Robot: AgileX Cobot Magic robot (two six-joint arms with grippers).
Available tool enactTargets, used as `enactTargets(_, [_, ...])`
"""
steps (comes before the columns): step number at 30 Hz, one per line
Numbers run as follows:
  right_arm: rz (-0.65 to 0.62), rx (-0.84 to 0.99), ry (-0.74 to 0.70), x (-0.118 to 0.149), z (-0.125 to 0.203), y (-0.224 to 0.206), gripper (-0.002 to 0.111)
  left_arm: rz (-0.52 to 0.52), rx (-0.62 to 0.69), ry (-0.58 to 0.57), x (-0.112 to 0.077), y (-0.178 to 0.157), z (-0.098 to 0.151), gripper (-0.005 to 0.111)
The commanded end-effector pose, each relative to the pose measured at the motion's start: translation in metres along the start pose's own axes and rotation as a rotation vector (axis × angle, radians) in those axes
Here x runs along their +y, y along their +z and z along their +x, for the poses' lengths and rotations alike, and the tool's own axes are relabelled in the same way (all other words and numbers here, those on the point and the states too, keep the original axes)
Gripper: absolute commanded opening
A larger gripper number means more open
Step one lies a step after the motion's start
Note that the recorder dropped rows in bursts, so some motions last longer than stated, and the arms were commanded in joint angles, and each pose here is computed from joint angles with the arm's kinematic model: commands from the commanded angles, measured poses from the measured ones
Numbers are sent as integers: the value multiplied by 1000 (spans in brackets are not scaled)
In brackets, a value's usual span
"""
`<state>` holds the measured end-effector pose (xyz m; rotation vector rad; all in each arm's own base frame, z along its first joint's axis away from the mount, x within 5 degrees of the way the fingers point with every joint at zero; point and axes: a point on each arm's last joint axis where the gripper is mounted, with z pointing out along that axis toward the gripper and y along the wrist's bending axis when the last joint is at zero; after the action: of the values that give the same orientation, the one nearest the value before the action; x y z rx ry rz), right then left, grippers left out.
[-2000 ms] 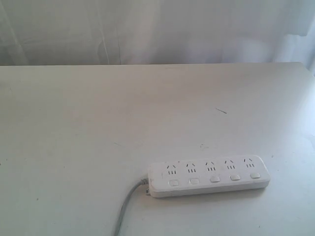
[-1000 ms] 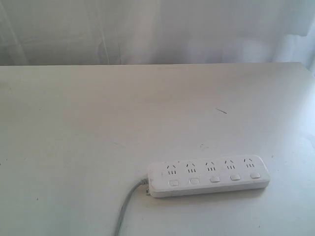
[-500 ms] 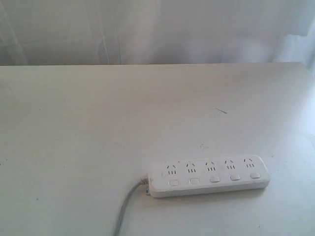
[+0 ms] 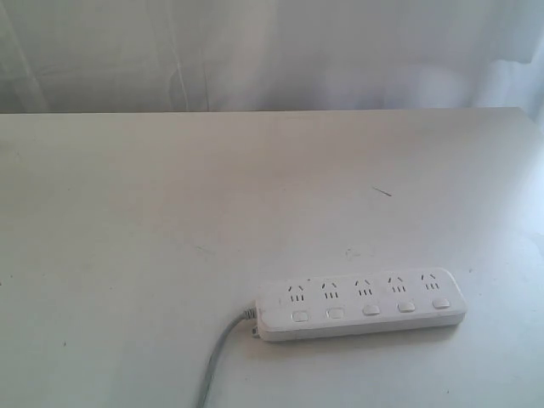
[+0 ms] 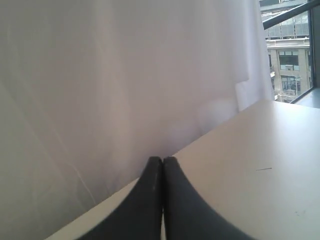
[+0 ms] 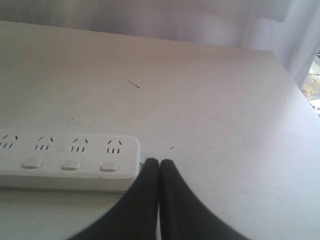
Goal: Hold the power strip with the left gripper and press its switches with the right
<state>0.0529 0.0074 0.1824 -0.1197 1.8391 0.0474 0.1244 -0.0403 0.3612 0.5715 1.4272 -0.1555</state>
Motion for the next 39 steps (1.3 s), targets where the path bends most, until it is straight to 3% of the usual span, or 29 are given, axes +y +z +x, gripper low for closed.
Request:
enactTargets(1, [0,-8,-1,0,1,0,0,-13,-26,112,1,-1,-5,0])
enactTargets(4, [0,-8,-1,0,1,0,0,-37,-15,191,5,3,-3,0])
enactTargets(15, [0,-8,-1,0,1,0,0,-159,171,212,30,30,28,0])
enactTargets(21, [0,-8,-1,0,1,0,0,-154,159,252,28,41,30,0])
enactTargets(26, [0,-8,-1,0,1,0,0,-141,252,351,16,49,36,0])
enactTargets(31, [0,-8,-1,0,1,0,0,71,394,477,-23,53,46,0])
enactTargets(32, [0,-8,-1,0,1,0,0,214,459,547,-43,54,50,0])
enactTargets(36, [0,-8,-1,0,1,0,0,617,611,651,-93,56,39,0])
enactTargets(39, [0,-8,-1,0,1,0,0,794,764,701,-108,65,24,0])
